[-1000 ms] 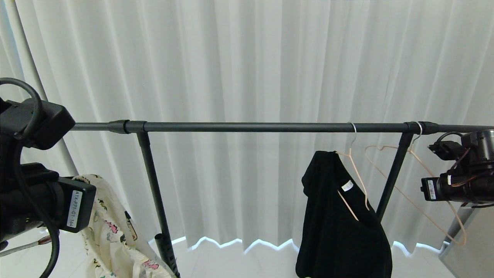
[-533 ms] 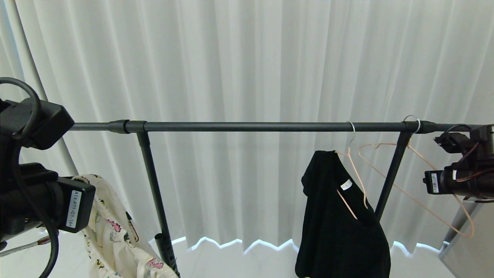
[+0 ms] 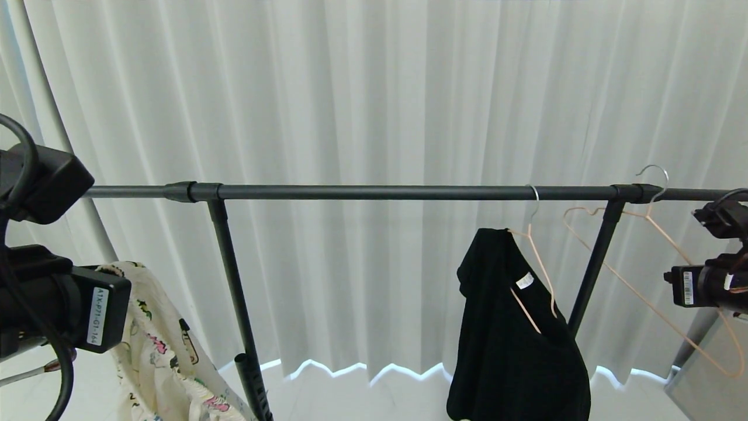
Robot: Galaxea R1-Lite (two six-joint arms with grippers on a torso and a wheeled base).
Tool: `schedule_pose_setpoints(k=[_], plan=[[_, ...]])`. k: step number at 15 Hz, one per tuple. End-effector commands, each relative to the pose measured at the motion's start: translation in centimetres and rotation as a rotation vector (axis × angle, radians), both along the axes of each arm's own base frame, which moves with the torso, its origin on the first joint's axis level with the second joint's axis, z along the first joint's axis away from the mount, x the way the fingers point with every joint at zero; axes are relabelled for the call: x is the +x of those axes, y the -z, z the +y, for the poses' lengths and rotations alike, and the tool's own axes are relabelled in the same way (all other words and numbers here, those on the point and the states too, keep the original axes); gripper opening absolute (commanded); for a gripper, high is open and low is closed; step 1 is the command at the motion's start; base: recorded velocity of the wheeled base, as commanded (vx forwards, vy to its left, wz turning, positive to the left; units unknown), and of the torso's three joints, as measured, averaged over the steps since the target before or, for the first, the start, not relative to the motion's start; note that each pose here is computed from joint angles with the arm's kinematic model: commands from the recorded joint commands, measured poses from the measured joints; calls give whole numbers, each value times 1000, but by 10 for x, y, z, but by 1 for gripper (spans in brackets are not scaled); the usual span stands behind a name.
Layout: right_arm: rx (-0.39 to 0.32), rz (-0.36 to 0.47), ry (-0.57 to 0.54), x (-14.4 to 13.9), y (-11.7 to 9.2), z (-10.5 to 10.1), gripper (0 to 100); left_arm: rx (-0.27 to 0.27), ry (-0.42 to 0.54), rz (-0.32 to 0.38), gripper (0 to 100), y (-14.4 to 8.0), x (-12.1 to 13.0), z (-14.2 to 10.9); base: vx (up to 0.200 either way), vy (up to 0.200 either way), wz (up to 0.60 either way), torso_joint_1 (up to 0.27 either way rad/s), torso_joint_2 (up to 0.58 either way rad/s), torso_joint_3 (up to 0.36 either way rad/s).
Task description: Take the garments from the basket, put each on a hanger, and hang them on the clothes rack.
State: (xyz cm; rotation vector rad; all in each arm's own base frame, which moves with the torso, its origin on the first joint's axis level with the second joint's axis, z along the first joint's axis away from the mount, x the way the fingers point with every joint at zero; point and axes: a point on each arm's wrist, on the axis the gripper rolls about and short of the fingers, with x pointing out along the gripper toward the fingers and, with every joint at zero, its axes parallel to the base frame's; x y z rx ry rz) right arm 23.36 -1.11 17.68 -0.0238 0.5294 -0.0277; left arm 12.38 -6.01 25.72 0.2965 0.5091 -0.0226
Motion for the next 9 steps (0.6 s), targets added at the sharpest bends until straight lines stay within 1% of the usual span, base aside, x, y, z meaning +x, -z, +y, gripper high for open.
schedule_pose_setpoints(k=[1,2,6,9], plan=[[-3,-41,0,-24,-5,1,0,-5,0,-9,0,-1,-2,1,0,0,0,0,0,0],[-4,-41,1,-31,-4,1,0,-3,0,-6,0,-1,-2,1,0,0,0,0,0,0],[-7,-55,2,-57,-1,3,0,1,-4,-4,0,1,-3,2,-200,0,0,6,0,4],[-19,-62,-10,-70,1,4,0,5,-2,-3,0,1,-2,2,-200,0,0,-7,2,5]])
